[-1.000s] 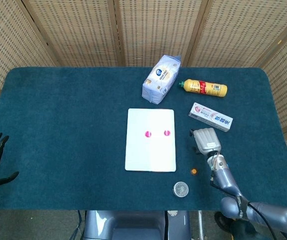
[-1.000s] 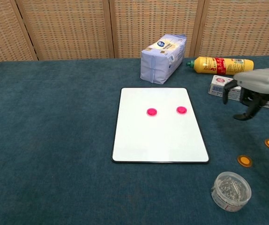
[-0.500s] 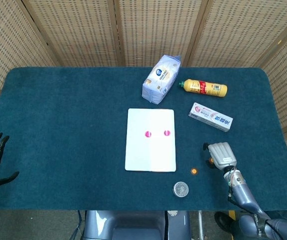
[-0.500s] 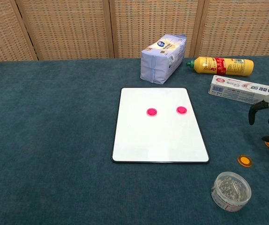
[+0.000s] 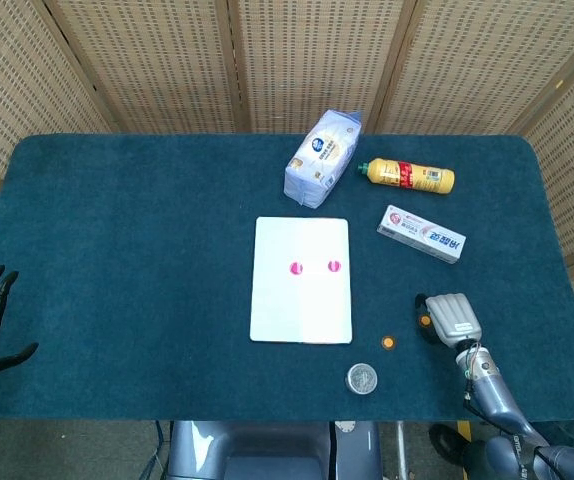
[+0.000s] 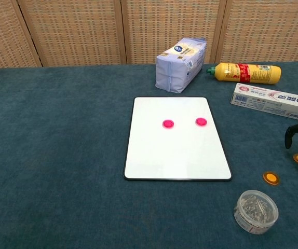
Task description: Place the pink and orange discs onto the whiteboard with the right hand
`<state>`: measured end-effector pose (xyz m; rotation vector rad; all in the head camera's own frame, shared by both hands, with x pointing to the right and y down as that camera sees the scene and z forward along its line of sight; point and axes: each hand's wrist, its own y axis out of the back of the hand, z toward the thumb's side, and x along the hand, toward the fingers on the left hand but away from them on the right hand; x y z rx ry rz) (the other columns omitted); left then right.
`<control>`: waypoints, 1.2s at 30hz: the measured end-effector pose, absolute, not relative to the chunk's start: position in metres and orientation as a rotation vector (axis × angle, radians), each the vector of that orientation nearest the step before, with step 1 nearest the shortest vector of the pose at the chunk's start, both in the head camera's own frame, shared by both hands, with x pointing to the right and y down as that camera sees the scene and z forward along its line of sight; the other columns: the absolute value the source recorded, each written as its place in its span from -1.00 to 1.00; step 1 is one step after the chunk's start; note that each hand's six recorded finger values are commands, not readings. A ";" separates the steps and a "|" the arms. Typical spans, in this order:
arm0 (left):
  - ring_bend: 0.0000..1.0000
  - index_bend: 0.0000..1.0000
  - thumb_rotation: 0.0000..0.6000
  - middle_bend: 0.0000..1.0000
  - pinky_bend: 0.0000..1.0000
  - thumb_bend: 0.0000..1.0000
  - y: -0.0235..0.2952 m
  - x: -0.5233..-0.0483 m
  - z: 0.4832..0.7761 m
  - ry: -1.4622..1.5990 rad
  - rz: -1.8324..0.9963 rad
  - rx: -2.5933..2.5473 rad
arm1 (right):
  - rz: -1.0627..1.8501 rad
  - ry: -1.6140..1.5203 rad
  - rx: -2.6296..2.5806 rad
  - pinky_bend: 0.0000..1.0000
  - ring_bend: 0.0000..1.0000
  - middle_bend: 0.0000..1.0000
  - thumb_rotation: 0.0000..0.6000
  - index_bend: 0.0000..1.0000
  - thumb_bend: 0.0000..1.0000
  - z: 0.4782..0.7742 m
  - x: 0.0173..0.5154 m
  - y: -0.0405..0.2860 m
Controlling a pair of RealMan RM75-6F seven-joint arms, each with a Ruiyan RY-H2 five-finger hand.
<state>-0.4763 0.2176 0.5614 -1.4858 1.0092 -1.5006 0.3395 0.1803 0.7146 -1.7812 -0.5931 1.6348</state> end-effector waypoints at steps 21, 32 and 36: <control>-1.00 -1.00 1.00 -1.00 -1.00 -1.00 0.218 -0.476 0.561 1.009 -1.504 -1.479 | 1.659 -0.600 -1.785 1.00 0.86 0.84 1.00 -0.15 -0.27 0.722 0.352 0.184; -1.00 -1.00 1.00 -1.00 -1.00 -1.00 0.218 -0.476 0.561 1.009 -1.504 -1.477 | 1.661 -0.599 -1.791 1.00 0.86 0.85 1.00 -0.07 -0.27 0.726 0.354 0.185; -1.00 -1.00 1.00 -1.00 -1.00 -1.00 0.218 -0.476 0.561 1.010 -1.503 -1.477 | 1.657 -0.610 -1.796 1.00 0.86 0.85 1.00 -0.07 -0.27 0.726 0.353 0.184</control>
